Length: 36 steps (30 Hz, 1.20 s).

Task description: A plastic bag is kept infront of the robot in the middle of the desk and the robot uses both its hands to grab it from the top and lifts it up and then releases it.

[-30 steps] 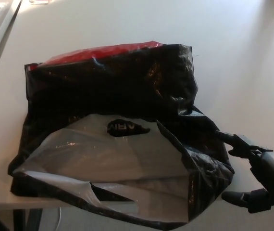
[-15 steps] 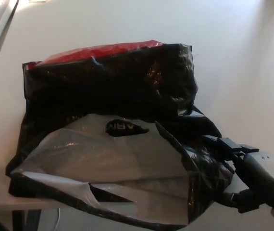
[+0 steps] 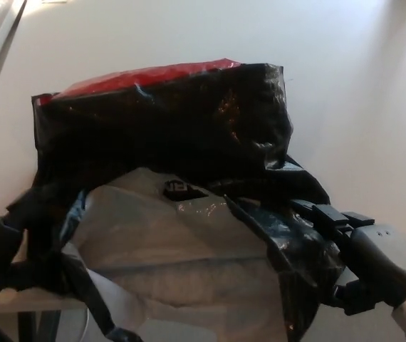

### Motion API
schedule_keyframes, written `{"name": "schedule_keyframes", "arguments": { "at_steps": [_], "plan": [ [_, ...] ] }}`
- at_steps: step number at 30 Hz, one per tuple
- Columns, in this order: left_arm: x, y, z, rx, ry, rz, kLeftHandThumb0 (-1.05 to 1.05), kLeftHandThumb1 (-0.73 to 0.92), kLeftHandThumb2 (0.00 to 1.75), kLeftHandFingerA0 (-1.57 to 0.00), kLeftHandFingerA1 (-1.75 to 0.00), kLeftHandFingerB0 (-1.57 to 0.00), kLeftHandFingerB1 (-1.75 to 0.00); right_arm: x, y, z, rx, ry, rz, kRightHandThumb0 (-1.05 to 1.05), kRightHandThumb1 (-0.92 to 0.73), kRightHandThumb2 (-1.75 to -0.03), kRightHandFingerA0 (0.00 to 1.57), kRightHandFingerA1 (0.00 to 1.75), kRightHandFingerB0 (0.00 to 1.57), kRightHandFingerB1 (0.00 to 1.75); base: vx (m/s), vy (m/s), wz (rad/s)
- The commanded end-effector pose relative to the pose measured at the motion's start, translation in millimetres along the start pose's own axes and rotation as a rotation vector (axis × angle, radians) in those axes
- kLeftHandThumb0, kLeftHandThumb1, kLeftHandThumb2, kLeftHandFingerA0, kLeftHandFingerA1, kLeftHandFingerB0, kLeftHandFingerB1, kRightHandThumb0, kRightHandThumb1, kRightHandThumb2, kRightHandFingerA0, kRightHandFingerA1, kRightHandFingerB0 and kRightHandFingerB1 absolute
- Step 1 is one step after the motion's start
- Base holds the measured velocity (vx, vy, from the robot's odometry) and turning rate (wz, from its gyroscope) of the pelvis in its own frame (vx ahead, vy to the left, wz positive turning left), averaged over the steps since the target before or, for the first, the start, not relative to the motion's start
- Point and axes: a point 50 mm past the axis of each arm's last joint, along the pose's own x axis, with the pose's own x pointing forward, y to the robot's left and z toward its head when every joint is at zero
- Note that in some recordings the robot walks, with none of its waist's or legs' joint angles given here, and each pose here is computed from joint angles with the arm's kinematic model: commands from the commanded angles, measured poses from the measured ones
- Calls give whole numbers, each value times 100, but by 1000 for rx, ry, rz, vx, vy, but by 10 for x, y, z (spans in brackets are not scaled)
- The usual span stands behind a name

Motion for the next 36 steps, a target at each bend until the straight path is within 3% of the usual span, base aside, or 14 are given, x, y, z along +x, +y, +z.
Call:
{"name": "schedule_keyframes", "arguments": {
  "at_steps": [1,3,4,7,14,15,16,17,18,19,20,21,22,36],
  "plan": [
    [-79,-108,106,-26,-83,-119,-55,61,85,-30,-50,-17,-41,26,-40,-2,0,-4,-30,-65,-39,-73,40,49,6,29,0,0,0],
    [-103,-103,122,-31,-97,-132,-53,60,84,-29,-50,-16,-41,24,-39,-8,5,1,-25,-65,-40,-73,39,49,6,26,0,0,0],
    [-122,-84,126,-33,-106,-146,-46,73,62,-37,-42,-23,-30,23,-38,-11,6,4,-27,-65,-39,-73,39,48,6,28,0,0,0],
    [-146,-50,133,-35,-118,-159,-51,59,82,-29,-49,-17,-40,21,-39,-25,3,6,-30,-65,-39,-73,39,49,6,28,0,0,0],
    [-244,70,3,-38,-53,-186,-55,59,83,-28,-49,-15,-40,17,-34,-36,2,17,-27,-65,-39,-73,39,49,6,25,0,0,0],
    [-249,76,-11,-38,-41,-183,-48,74,62,-41,-41,-25,-30,16,-34,-35,11,18,-31,-55,-46,-54,53,41,17,29,0,0,0],
    [-252,83,-29,-42,-22,-169,-43,70,60,-54,-50,-36,-37,14,-35,-33,31,20,-50,-52,-39,-72,66,60,43,49,0,0,0],
    [-249,82,-31,-50,-16,-156,-43,70,60,-54,-50,-36,-37,15,-35,-32,36,20,-66,-52,-39,-72,66,60,43,49,0,0,0],
    [-240,82,-24,-55,-18,-143,-33,66,58,-62,-59,-57,-49,17,-41,-31,45,17,-79,-40,-49,-55,70,85,71,58,0,0,0],
    [-206,70,-5,-41,-7,-141,-6,77,53,-63,-175,-53,-151,19,-45,-30,74,14,-97,-39,-49,-75,100,142,81,129,0,0,0],
    [-194,65,3,-34,-1,-142,-6,77,53,-63,-175,-53,-151,20,-46,-30,85,14,-102,-39,-49,-75,100,142,81,129,0,0,0],
    [-208,62,-7,-19,10,-154,0,80,56,-67,-175,-55,-151,8,-19,-22,94,14,-102,-22,-70,-55,68,175,48,175,0,0,0],
    [-192,69,0,-14,6,-153,4,78,59,-73,-175,-58,-169,11,-21,-18,120,5,-116,-20,-72,-56,66,175,45,175,0,0,0],
    [39,162,477,-156,-166,-146,-10,76,59,-81,-175,-61,-175,194,-703,273,455,-87,-278,-38,-73,-55,59,175,48,156,0,0,0]
  ]
}}
